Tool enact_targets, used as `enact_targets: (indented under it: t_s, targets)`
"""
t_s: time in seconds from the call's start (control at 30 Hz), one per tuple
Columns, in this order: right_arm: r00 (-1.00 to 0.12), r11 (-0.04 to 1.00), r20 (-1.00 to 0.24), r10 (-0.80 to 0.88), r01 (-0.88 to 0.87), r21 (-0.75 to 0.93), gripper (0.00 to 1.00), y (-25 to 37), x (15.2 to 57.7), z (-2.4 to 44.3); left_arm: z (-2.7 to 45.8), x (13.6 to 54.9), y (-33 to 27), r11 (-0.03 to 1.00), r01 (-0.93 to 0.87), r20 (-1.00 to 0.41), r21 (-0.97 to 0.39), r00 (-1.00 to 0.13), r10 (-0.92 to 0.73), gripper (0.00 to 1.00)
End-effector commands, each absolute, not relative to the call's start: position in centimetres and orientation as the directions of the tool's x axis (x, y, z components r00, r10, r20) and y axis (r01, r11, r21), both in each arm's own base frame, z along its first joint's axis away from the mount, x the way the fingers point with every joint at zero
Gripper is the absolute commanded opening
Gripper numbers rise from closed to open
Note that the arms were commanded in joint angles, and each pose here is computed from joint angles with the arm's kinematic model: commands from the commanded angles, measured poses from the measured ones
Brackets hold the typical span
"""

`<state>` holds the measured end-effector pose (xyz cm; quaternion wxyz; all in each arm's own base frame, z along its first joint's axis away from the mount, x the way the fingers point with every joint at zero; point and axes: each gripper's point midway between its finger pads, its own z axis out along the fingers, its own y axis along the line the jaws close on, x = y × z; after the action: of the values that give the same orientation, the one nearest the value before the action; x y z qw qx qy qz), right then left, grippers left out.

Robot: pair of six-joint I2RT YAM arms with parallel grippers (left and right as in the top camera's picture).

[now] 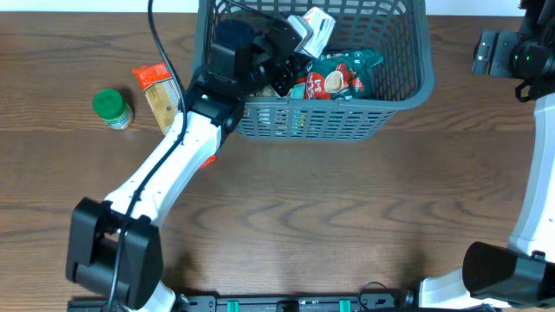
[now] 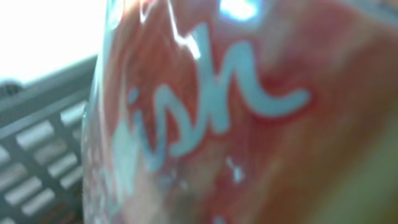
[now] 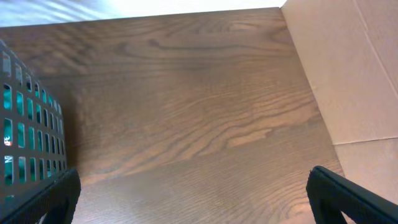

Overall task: Pack container
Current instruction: 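Lift the tissue strip with the left gripper and carry it over the basket, then release the tissue strip into the basket and withdraw the left gripper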

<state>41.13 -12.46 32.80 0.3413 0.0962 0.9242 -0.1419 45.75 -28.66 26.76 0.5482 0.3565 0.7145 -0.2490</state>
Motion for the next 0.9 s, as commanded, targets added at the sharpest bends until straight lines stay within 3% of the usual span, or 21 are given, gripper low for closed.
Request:
enact_targets:
  t_s: [0.0,0.13,0.17,0.23,0.6,0.73,0.87]
  targets:
    - [-0.739,0.940,-0.670,0.071,0.274,-0.202,0.99,-12.6,40.9,33.6,28.6,47.0,-28.0,0.680,0.732,-0.970,0.036,-0.138,0.199,0.06]
    - [-0.739,0.941,-0.670,0.071,0.273,-0.202,0.99,-12.5,41.0,33.6,29.7,47.2,-28.1,0.687,0.726,-0.975,0.031,-0.129,0.181,0.74]
    - [-0.739,0.940,-0.670,0.071,0.274,-0.202,0.99,-12.5,40.9,33.5,30.2,47.3,-28.1,0.690,0.724,-0.977,0.019,-0.132,0.165,0.96]
    - [-0.739,0.940,-0.670,0.071,0.274,-0.202,0.99,-12.5,40.9,33.5,31.1,47.3,-28.2,0.688,0.726,-0.981,0.013,-0.124,0.148,1.00]
    - [-0.739,0.940,-0.670,0.071,0.274,-0.202,0.99,-12.5,41.0,33.6,37.1,46.1,-27.5,0.697,0.715,-0.994,0.061,-0.020,0.107,0.99]
    - [-0.739,0.940,-0.670,0.072,0.274,-0.202,0.99,-12.6,40.9,33.5,39.5,46.3,-24.5,0.804,0.582,-0.990,0.118,0.010,0.138,0.99]
    - [-0.739,0.941,-0.670,0.071,0.273,-0.202,0.99,-12.5,41.0,33.6,40.9,46.0,-18.4,0.929,0.313,-0.975,0.195,-0.042,0.219,0.99]
